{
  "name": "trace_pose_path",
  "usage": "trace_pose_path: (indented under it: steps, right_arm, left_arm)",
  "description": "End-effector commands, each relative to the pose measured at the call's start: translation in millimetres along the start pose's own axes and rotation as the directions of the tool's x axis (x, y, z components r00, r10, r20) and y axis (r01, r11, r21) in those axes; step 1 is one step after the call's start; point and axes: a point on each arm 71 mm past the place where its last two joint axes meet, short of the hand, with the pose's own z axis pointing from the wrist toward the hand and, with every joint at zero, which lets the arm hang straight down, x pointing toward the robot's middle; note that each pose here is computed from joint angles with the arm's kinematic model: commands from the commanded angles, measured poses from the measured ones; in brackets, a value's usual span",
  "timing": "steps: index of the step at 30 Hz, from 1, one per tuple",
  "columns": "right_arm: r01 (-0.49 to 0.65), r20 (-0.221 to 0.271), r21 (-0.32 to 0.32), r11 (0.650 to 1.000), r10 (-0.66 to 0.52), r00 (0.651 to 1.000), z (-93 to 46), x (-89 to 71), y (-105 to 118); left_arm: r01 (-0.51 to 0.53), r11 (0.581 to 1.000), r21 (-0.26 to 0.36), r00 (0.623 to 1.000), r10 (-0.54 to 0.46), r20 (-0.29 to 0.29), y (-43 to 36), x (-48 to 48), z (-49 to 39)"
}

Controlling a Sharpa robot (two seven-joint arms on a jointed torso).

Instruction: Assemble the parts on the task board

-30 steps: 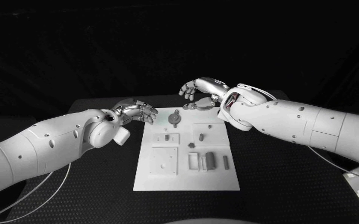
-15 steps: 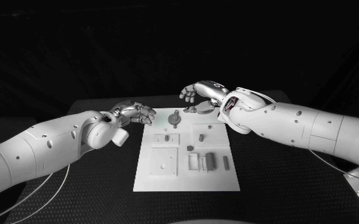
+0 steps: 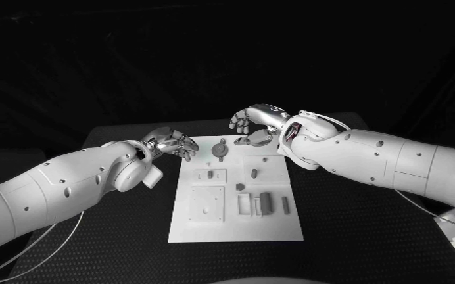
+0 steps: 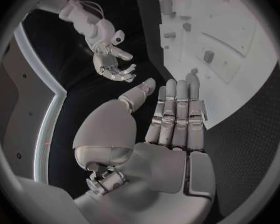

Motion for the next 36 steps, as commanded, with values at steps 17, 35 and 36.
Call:
trace_pose_path:
  steps: [17,35,36]
  right_arm:
    - [-0.26,0.128,0.207,0.943,0.238,0.963,-8.2,-17.6,-42]
    - [-0.284,0.179,0.231,0.93,0.246,0.953,-3.8,-33.4,-58]
    - [-0.284,0.179,0.231,0.931,0.247,0.952,-3.3,-33.7,-57]
  left_arm:
    - [-0.724,0.638,0.265,0.681,0.721,0.127,-59.2,66.8,22.6]
    - [-0.788,0.512,0.341,0.549,0.835,0.017,-54.4,125.4,43.8]
    - [-0.788,0.512,0.343,0.55,0.835,0.016,-54.6,126.5,44.1]
